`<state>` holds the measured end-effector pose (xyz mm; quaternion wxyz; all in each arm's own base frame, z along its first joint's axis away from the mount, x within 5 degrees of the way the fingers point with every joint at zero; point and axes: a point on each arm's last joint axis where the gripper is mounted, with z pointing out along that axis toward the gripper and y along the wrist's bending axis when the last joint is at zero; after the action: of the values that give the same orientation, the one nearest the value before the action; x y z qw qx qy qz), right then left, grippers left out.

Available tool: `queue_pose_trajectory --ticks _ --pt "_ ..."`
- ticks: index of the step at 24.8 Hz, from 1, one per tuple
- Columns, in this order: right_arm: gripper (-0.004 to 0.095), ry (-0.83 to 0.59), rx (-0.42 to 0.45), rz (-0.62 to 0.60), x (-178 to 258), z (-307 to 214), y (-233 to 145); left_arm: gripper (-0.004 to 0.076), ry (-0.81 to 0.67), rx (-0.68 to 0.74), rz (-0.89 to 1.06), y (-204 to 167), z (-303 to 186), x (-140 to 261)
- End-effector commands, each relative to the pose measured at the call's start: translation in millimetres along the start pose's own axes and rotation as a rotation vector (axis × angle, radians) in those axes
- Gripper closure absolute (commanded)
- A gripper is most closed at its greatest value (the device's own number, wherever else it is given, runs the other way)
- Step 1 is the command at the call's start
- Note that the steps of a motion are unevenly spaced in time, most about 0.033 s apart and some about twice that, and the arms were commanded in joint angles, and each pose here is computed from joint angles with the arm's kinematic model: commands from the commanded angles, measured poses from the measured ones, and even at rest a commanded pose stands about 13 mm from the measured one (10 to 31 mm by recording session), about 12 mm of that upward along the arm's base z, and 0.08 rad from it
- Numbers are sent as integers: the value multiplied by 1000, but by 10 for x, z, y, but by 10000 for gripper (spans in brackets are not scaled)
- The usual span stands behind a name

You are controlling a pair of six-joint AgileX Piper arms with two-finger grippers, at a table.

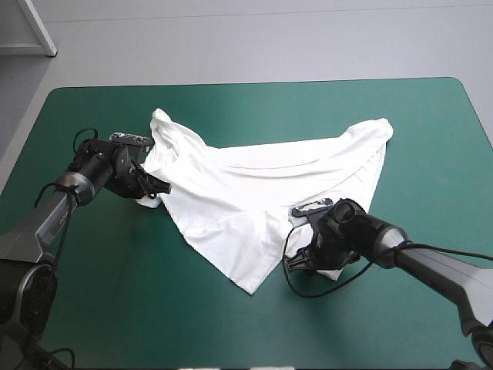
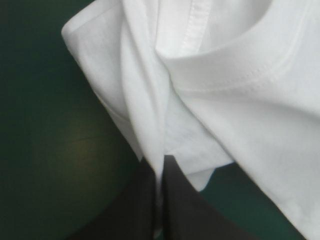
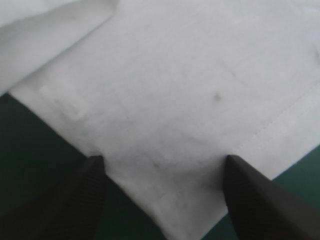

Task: Fold the cloth

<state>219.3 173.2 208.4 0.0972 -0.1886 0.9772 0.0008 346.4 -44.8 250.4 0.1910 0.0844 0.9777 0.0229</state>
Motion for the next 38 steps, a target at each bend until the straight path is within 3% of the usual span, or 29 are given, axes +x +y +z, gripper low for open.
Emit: queue_pose_trajectory --ticks 1,3,4,5,9,13,15,17,23,33,35,38 --pt "442 19 7 -9 145 174 -8 734 -77 -14 4 36 -253 -49" --pt "805 33 9 -12 214 238 -22 734 -90 -15 3 39 -304 -46" --pt "901 26 6 -12 209 233 -20 734 -100 -15 3 41 -342 -44" --pt "920 7 19 -26 198 215 -35 734 -117 -26 9 54 -407 -47" --pt "922 -125 150 -23 70 -265 -196 734 -232 -45 4 101 -884 -104" --pt "922 -374 345 14 -31 -1294 -494 734 -390 -67 25 159 -1624 -180" --pt "922 -542 481 91 26 -2009 -726 734 -481 -116 21 226 -2083 -189" --pt "922 -743 490 148 180 -2628 -905 734 -536 -208 19 324 -2465 -166" --pt "922 -994 555 247 641 -3488 -1257 734 -588 -433 -39 550 -3111 -16" --pt "922 -1167 730 313 1127 -4080 -1513 734 -806 -573 -126 683 -3901 375" --pt "922 -1174 741 318 1163 -4100 -1528 734 -812 -622 -146 721 -3957 433" --pt "922 -1174 692 310 1155 -4080 -1503 734 -837 -546 -129 661 -3986 477"
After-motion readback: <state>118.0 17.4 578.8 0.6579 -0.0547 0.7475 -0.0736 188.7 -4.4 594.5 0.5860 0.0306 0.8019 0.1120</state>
